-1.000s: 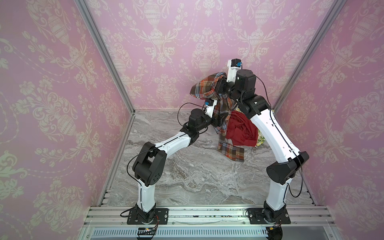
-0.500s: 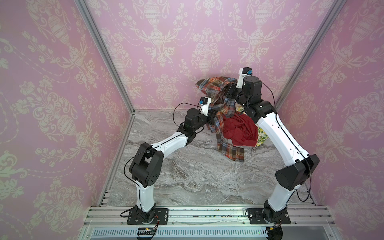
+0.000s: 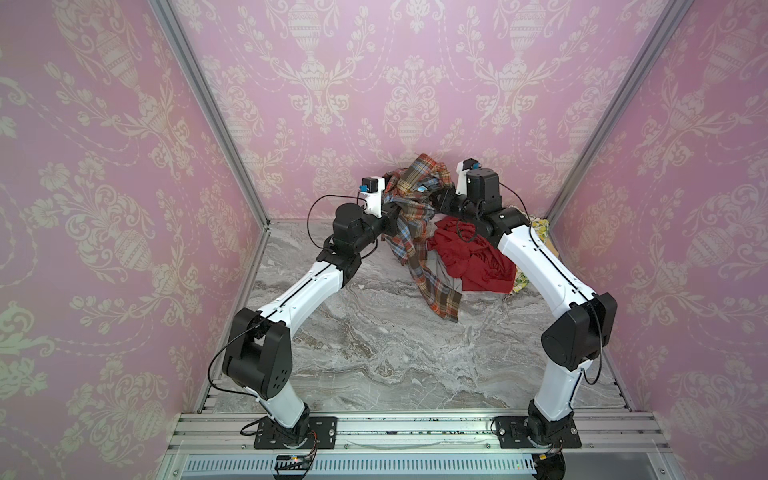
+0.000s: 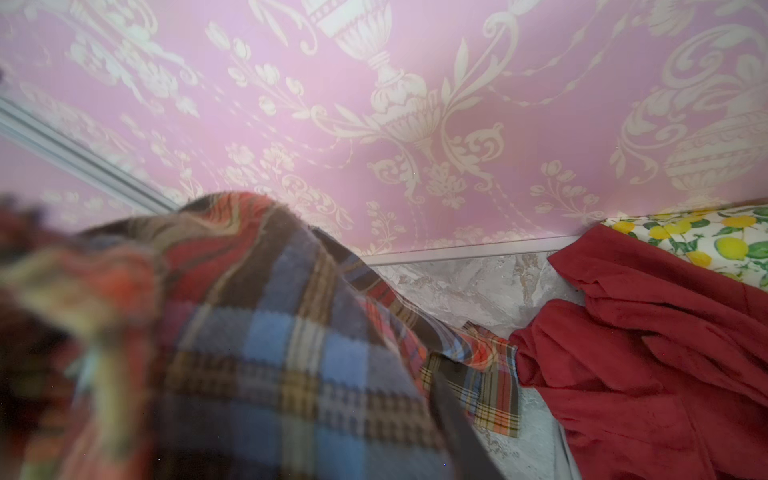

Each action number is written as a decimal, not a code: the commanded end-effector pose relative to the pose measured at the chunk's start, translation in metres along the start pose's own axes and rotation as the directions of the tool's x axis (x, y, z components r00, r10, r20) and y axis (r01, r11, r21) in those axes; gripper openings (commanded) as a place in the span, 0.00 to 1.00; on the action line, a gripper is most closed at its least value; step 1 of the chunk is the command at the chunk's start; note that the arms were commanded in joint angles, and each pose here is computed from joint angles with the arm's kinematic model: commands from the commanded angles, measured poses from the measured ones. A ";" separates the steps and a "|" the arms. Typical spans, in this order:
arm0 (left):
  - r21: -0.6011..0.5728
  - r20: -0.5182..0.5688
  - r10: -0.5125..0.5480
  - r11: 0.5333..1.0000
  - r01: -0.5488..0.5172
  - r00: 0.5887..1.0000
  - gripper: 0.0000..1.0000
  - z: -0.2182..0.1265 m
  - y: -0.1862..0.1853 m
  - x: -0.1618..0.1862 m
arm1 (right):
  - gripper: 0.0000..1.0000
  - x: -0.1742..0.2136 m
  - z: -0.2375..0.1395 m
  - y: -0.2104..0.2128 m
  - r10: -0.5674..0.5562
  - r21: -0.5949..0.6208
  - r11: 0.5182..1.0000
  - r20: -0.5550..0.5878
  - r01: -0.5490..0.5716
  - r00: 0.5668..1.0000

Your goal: Pick out a specific cloth from the pile

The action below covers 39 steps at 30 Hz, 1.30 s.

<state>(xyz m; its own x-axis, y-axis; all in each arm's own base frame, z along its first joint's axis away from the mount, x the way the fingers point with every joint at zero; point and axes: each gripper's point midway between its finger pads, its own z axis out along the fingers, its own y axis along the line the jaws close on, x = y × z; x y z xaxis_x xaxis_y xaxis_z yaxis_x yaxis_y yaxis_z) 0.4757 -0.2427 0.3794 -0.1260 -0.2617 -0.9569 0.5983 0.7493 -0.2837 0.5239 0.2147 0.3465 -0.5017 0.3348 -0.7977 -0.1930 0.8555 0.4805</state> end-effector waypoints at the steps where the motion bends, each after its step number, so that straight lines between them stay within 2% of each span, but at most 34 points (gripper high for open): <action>1: -0.101 0.150 0.051 0.994 -0.036 0.987 0.00 -0.030 0.012 -0.085 | 0.60 0.005 -0.012 0.022 -0.051 -0.133 0.990 -0.008 0.049 0.999; 2: -0.123 0.149 0.060 0.992 -0.042 0.987 0.00 -0.034 0.020 -0.091 | 0.68 0.010 -0.016 0.030 -0.065 -0.185 0.981 -0.012 0.062 0.998; 5: -0.188 0.143 0.084 0.981 -0.057 0.986 0.00 -0.049 0.042 -0.107 | 0.83 0.020 -0.028 0.045 -0.112 -0.259 0.960 -0.016 0.104 0.994; 10: -0.315 0.111 0.161 0.942 -0.119 0.981 0.00 -0.076 0.076 -0.123 | 0.91 0.029 -0.045 0.058 -0.117 -0.326 0.938 0.016 0.116 0.993; 17: -0.405 0.104 0.212 0.901 -0.153 0.972 0.00 -0.123 0.107 -0.147 | 0.94 0.043 -0.057 0.058 -0.145 -0.326 0.934 0.032 0.148 0.989; 23: -0.418 0.086 0.215 0.894 -0.160 0.973 0.00 -0.142 0.119 -0.148 | 0.94 0.059 -0.061 0.050 -0.171 -0.302 0.937 0.031 0.172 0.985; 30: -0.422 0.054 0.209 0.891 -0.168 0.976 0.00 -0.149 0.134 -0.125 | 0.93 0.078 -0.067 0.037 -0.180 -0.286 0.941 0.026 0.180 0.983; 39: -0.433 0.055 0.118 0.898 -0.082 0.992 0.00 -0.146 0.164 -0.090 | 0.93 0.097 -0.067 0.023 -0.184 -0.262 0.948 0.012 0.181 0.983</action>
<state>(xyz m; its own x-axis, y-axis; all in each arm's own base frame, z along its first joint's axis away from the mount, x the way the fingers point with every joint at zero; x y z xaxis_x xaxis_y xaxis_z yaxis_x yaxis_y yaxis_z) 0.4702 -0.0055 0.3836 -0.1099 -0.1836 -0.9768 0.1598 0.9667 -0.1997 0.4170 0.2430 0.2952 -0.4949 0.1760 -0.8509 -0.4783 0.7624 0.4358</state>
